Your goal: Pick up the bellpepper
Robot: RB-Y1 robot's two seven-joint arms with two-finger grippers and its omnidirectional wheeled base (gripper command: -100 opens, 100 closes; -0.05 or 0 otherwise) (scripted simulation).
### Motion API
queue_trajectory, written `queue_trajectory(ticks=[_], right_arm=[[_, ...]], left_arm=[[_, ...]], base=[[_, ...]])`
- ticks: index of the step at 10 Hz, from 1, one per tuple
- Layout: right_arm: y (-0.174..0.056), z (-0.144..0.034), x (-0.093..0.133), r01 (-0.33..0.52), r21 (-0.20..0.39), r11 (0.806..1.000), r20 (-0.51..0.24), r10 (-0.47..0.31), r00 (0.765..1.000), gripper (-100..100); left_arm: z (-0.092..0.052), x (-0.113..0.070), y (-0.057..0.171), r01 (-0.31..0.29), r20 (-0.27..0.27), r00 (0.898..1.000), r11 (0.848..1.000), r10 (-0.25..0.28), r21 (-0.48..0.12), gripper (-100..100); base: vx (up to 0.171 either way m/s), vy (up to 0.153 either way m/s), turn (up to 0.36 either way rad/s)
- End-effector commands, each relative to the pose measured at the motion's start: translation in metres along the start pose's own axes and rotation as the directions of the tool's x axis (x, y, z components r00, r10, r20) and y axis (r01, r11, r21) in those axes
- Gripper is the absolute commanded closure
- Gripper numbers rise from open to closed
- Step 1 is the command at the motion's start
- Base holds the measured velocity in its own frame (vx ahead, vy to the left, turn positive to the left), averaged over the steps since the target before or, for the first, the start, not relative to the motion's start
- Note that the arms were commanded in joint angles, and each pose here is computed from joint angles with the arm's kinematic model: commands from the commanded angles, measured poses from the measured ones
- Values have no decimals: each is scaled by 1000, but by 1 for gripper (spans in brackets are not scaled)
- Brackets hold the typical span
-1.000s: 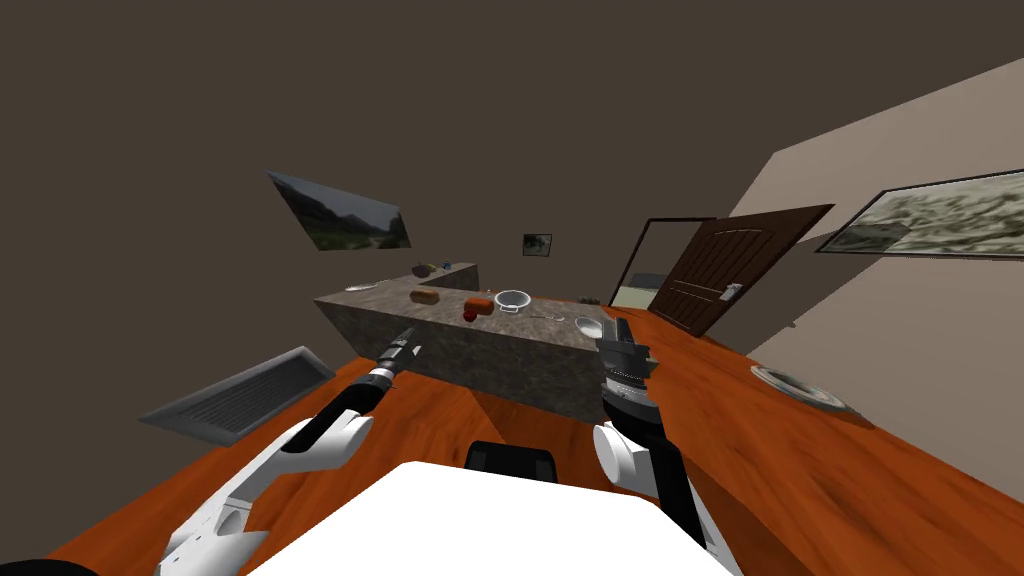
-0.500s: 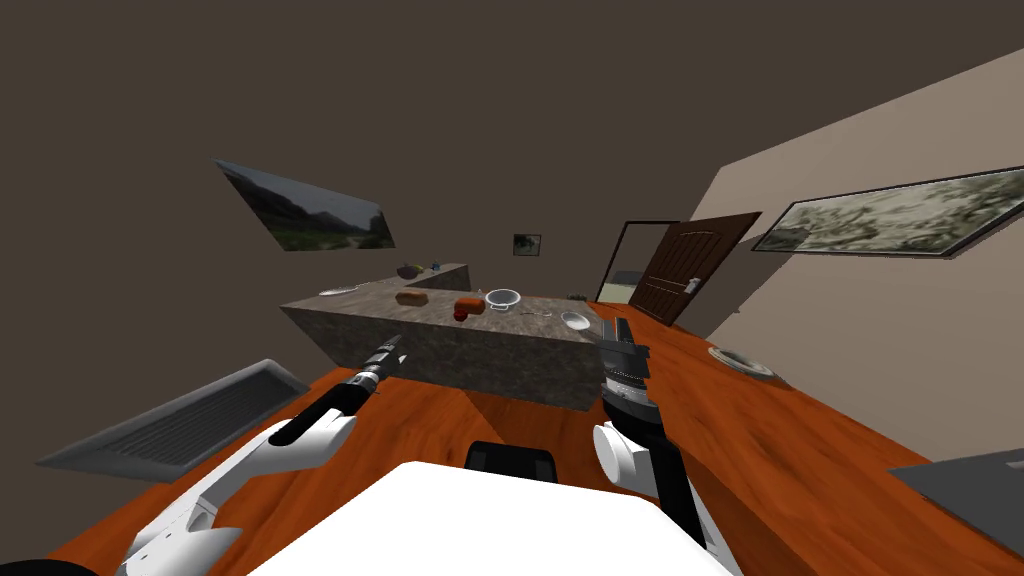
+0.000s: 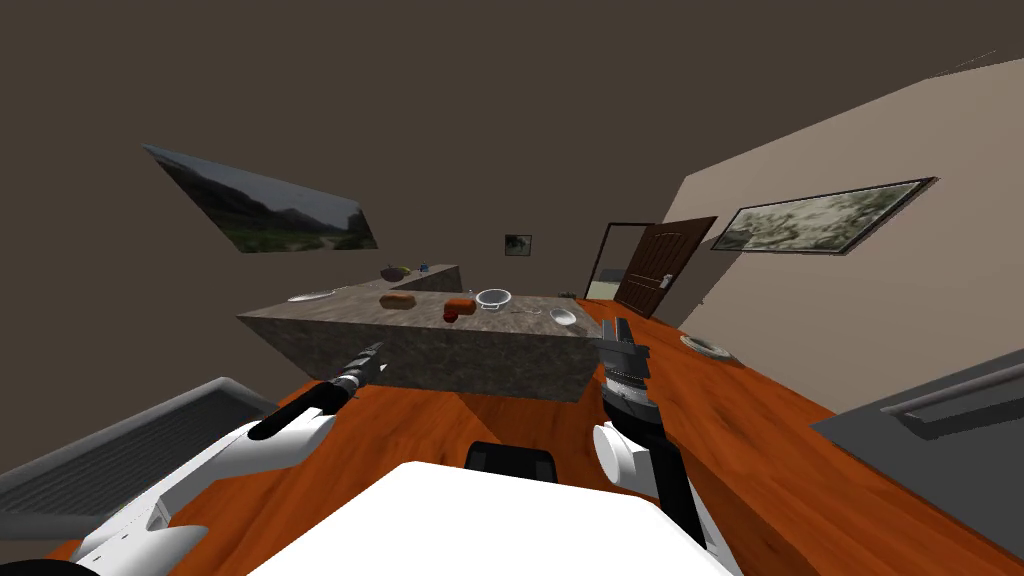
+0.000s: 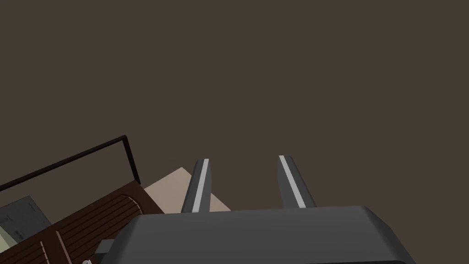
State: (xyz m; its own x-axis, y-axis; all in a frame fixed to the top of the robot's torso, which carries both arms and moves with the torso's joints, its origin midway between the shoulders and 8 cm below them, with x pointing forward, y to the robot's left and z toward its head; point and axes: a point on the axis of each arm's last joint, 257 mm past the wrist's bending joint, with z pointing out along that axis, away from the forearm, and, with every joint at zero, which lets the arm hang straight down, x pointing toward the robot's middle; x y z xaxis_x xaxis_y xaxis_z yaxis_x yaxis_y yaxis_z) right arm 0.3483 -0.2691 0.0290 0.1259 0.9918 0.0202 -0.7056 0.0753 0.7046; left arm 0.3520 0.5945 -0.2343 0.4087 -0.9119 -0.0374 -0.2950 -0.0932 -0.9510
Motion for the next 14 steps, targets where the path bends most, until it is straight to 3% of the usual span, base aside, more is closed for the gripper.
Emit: queue_trajectory(ticks=[1, 2, 3, 4, 5, 7, 8, 9, 10, 11, 12, 13, 14], right_arm=[[0, 0, 0, 0, 0, 1000, 0, 0, 1000, 0], [0, 0, 0, 0, 0, 1000, 0, 0, 1000, 0], [0, 0, 0, 0, 0, 1000, 0, 0, 1000, 0], [0, 0, 0, 0, 0, 1000, 0, 0, 1000, 0], [0, 0, 0, 0, 0, 1000, 0, 0, 1000, 0], [0, 0, 0, 0, 0, 1000, 0, 0, 1000, 0], [0, 0, 0, 0, 0, 1000, 0, 0, 1000, 0], [0, 0, 0, 0, 0, 1000, 0, 0, 1000, 0], [0, 0, 0, 0, 0, 1000, 0, 0, 1000, 0], [0, 0, 0, 0, 0, 1000, 0, 0, 1000, 0], [0, 0, 0, 0, 0, 1000, 0, 0, 1000, 0], [0, 0, 0, 0, 0, 1000, 0, 0, 1000, 0], [0, 0, 0, 0, 0, 1000, 0, 0, 1000, 0]], left_arm=[[1, -36, 9, 13, 67, 998, 998, -10, -54, -100], [1, -37, 12, 14, 73, 997, 998, -9, -67, -100], [0, -69, 13, 33, 129, 991, 995, -20, -99, -100], [-1, -75, 21, 38, 144, 989, 992, -20, -121, -100], [-3, -104, 20, 62, 200, 979, 987, -32, -148, -100], [-5, -112, 29, 69, 219, 975, 983, -32, -168, -100], [-11, -143, 30, 103, 281, 959, 975, -44, -198, -100], [-13, -149, 36, 109, 294, 955, 972, -44, -208, -100], [-20, -178, 34, 146, 353, 934, 964, -59, -224, -100], [-23, -185, 42, 155, 370, 927, 958, -58, -240, -100], [-32, -215, 41, 196, 430, 899, 950, -75, -244, -100], [-35, -218, 47, 206, 444, 893, 943, -72, -261, -100], [-44, -242, 42, 244, 492, 865, 936, -92, -255, -100]], base=[[-17, -48, -243], [-13, -47, -143], [-9, -70, -259], [-6, -56, -121], [-1, -67, -215], [2, -42, -68], [24, -51, -260], [22, -44, -157], [26, -63, -256], [28, -59, -135], [50, -73, -284], [45, -43, -127], [67, -53, -240]])
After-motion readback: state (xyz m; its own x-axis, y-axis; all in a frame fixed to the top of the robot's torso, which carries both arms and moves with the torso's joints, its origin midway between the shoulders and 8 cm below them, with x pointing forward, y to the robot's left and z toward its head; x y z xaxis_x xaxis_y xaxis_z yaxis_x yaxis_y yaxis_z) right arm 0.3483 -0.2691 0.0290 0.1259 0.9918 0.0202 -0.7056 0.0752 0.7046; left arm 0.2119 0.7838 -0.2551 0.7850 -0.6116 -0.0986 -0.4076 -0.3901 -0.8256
